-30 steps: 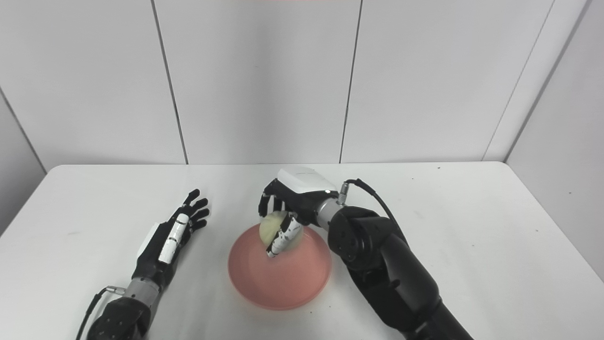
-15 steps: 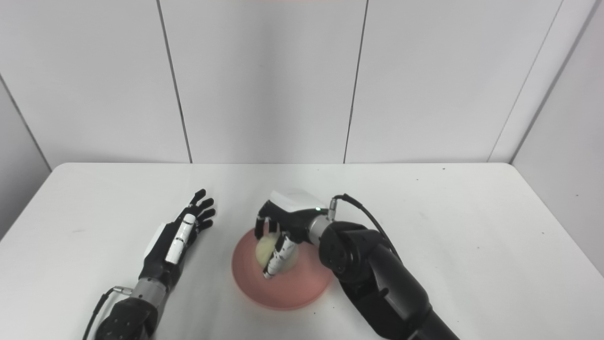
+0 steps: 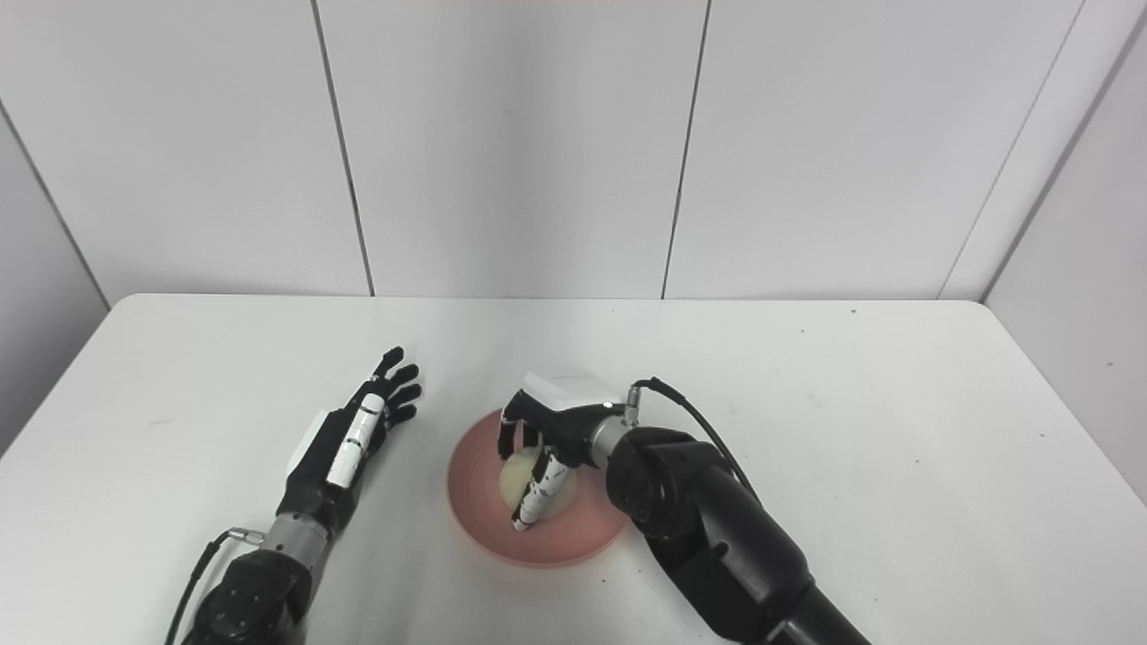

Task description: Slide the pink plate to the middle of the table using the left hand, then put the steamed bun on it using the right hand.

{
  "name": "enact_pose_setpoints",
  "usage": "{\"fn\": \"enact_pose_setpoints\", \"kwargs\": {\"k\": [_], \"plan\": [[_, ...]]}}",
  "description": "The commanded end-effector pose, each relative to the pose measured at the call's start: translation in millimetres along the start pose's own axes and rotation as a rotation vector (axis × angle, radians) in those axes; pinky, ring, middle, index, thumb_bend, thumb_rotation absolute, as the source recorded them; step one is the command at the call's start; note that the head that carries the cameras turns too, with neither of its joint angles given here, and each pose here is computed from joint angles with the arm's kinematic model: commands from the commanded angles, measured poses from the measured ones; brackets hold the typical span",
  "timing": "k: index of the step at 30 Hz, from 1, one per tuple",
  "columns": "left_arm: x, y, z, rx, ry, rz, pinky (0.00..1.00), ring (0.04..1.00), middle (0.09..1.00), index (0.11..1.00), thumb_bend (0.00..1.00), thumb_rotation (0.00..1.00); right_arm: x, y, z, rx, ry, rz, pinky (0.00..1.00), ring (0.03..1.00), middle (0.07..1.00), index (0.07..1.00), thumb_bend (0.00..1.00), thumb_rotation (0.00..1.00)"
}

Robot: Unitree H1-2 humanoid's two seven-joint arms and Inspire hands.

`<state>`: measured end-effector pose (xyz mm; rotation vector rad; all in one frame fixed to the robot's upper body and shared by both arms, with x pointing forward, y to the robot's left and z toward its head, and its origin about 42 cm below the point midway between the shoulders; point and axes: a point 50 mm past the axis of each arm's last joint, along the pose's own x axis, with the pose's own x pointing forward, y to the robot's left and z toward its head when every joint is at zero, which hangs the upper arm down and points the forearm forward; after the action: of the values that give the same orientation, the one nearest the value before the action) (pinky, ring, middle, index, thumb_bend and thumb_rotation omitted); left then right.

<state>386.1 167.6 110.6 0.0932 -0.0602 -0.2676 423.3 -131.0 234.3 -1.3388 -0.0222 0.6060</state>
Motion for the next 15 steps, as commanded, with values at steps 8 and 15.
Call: {"fn": "enact_pose_setpoints", "kwargs": {"k": [8, 15], "plan": [[-30, -30, -44, -0.063, 0.190, -0.059, 0.89, 0.908, 0.935, 0.954, 0.47, 1.00, -2, -8, 5, -0.056, 0.003, -0.026, 0.33, 0.431, 0.428, 0.523, 0.52, 0.00], [-30, -30, -44, -0.054, 0.195, -0.058, 0.89, 0.904, 0.932, 0.951, 0.47, 1.00, -22, -31, 23, -0.112, 0.007, -0.006, 0.48, 0.633, 0.718, 0.739, 0.78, 0.37]]}}
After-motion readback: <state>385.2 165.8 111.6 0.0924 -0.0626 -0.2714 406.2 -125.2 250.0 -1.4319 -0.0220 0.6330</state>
